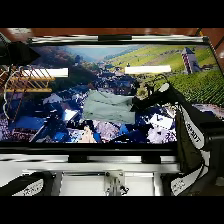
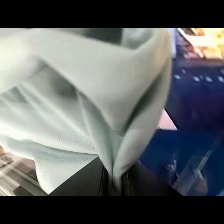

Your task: Fold the shirts.

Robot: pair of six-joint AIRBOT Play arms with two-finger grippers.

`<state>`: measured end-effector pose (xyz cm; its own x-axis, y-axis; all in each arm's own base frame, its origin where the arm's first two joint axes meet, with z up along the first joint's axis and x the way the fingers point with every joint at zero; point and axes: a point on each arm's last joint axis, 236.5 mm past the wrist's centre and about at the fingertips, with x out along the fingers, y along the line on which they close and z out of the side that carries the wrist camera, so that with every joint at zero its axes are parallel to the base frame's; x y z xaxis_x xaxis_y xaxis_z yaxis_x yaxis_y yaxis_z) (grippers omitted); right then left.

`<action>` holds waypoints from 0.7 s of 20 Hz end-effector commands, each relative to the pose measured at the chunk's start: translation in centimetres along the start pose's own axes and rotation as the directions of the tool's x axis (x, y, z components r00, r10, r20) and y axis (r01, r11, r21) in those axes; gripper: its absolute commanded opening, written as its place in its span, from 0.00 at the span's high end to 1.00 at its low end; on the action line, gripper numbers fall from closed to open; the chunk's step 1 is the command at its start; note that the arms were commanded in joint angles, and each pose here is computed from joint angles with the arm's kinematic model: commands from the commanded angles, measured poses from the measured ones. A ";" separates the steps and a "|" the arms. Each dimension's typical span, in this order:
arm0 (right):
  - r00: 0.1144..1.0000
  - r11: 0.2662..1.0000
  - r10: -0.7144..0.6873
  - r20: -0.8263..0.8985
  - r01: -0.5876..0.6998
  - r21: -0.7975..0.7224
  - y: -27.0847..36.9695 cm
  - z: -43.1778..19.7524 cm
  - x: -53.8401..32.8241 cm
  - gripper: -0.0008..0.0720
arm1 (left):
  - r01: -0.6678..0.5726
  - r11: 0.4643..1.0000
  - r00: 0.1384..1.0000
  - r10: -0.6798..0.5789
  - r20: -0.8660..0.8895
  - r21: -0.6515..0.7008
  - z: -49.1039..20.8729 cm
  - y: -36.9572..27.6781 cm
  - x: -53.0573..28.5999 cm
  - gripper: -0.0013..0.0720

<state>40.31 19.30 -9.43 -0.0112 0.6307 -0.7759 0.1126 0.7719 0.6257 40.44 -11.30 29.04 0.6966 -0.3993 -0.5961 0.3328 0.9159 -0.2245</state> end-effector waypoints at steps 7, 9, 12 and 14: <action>0.890 0.967 0.126 0.438 -0.011 -0.254 10.5 4.3 -22.3 0.90 | 0.000 1.000 1.000 0.000 0.003 0.015 0.1 0.0 0.0 0.94; 0.843 0.977 0.145 0.519 -0.037 -0.212 12.3 3.5 -29.1 0.90 | 0.000 1.000 1.000 0.000 0.003 0.015 0.1 0.0 0.0 0.94; 0.765 0.987 0.107 0.635 -0.002 -0.163 12.0 1.6 -37.8 0.90 | 0.000 1.000 1.000 0.000 0.000 0.025 0.0 0.0 0.0 0.94; 0.717 0.995 0.040 0.696 0.032 -0.090 9.9 0.5 -42.1 0.90 | 0.002 1.000 1.000 -0.001 -0.015 0.027 -0.4 0.0 0.0 0.94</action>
<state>45.12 5.11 25.10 0.6209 0.5256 -0.5816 -0.0698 0.7760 0.6269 40.44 -11.30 29.03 0.6964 -0.3993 -0.5963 0.3452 0.9149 -0.2095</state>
